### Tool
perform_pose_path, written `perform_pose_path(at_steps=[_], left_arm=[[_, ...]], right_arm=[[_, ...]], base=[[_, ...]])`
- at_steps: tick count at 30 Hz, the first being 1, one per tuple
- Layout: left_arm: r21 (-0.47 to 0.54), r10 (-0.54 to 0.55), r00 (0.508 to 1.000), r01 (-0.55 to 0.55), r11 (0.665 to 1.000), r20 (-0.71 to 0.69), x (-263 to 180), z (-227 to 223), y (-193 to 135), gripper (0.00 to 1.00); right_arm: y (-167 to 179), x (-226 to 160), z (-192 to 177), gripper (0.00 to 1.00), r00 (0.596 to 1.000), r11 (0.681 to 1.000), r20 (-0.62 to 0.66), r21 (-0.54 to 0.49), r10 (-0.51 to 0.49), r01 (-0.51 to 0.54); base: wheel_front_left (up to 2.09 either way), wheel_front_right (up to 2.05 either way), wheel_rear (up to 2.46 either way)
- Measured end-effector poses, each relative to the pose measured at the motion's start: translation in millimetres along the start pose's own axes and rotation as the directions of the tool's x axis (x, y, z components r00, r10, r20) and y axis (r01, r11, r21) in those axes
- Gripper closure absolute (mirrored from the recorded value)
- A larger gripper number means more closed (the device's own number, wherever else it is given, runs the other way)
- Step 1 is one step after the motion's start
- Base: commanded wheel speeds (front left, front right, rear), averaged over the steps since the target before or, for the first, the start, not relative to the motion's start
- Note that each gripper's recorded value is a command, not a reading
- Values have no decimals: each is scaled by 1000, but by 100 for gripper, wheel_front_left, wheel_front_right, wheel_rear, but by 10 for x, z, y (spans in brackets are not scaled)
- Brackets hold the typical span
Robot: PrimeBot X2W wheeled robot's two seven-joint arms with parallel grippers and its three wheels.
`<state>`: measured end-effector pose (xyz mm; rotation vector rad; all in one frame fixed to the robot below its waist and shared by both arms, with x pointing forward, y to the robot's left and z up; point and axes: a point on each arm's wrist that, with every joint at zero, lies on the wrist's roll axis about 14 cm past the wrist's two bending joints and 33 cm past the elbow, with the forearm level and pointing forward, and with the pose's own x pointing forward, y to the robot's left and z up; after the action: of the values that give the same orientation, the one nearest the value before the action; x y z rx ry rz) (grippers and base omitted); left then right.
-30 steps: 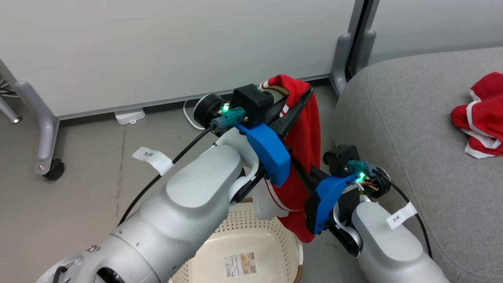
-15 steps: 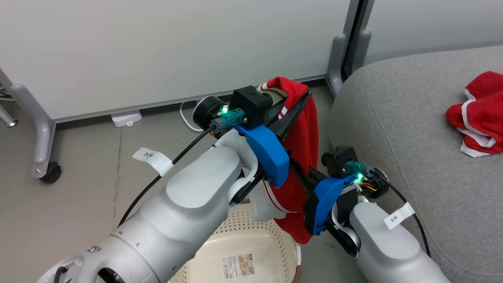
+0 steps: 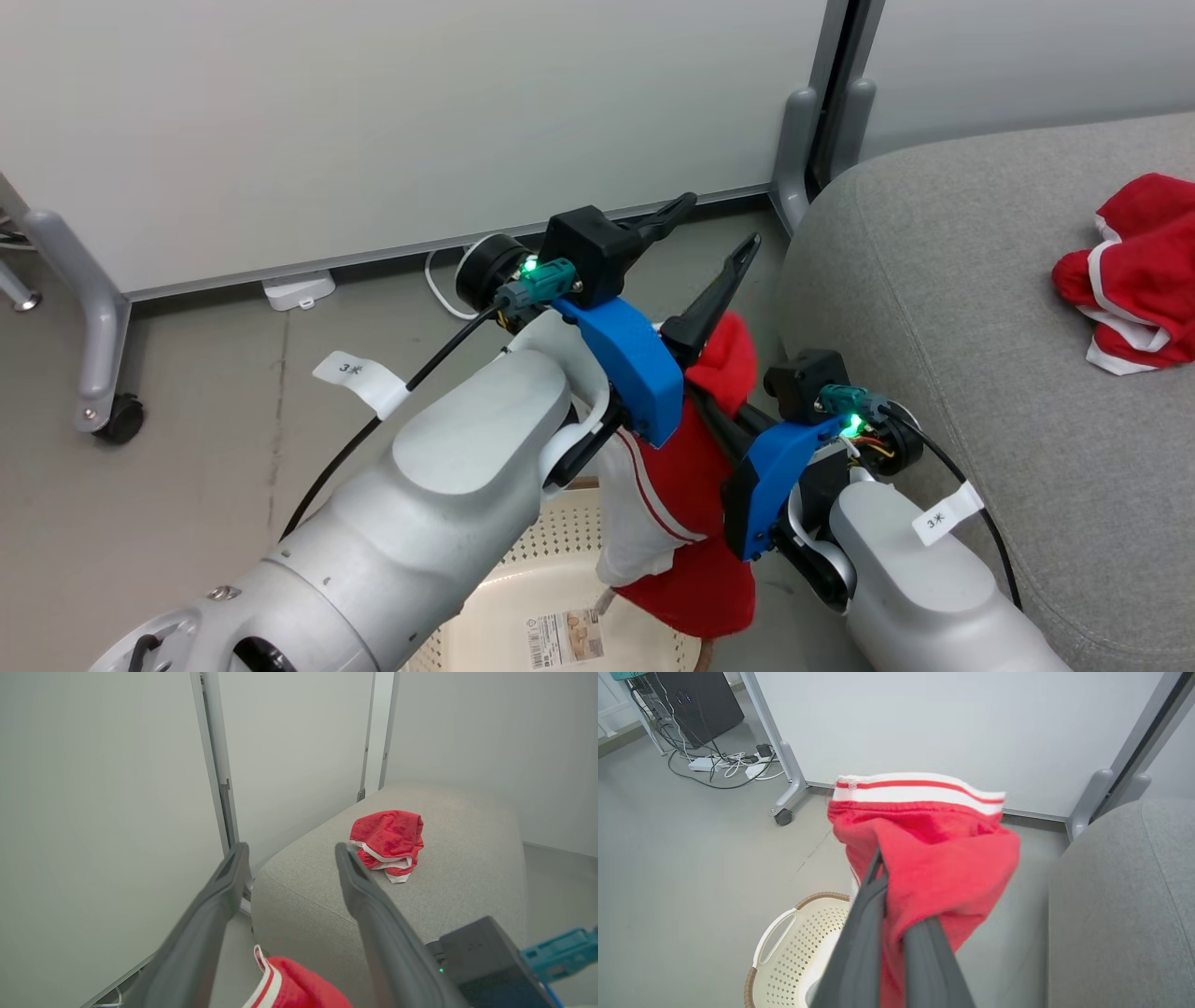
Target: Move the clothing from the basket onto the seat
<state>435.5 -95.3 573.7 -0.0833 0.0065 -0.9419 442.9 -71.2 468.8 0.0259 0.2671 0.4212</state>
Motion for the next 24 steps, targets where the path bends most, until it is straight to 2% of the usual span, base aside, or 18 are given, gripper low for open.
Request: perform_pose_path(at_steps=[11, 24], left_arm=[[-22, 48, 998, -47, 999, 29, -113, -22, 95, 0], [-129, 198, 977, -187, 974, 77, -723, -332, 308, 0]], right_arm=[[-31, 2, -5, 100, 1000, 1000, 5, 5, -9, 9], [-63, 50, 96, 100, 999, 1000, 48, -7, -15, 15]], base=[[0, 0, 0], [0, 0, 0]])
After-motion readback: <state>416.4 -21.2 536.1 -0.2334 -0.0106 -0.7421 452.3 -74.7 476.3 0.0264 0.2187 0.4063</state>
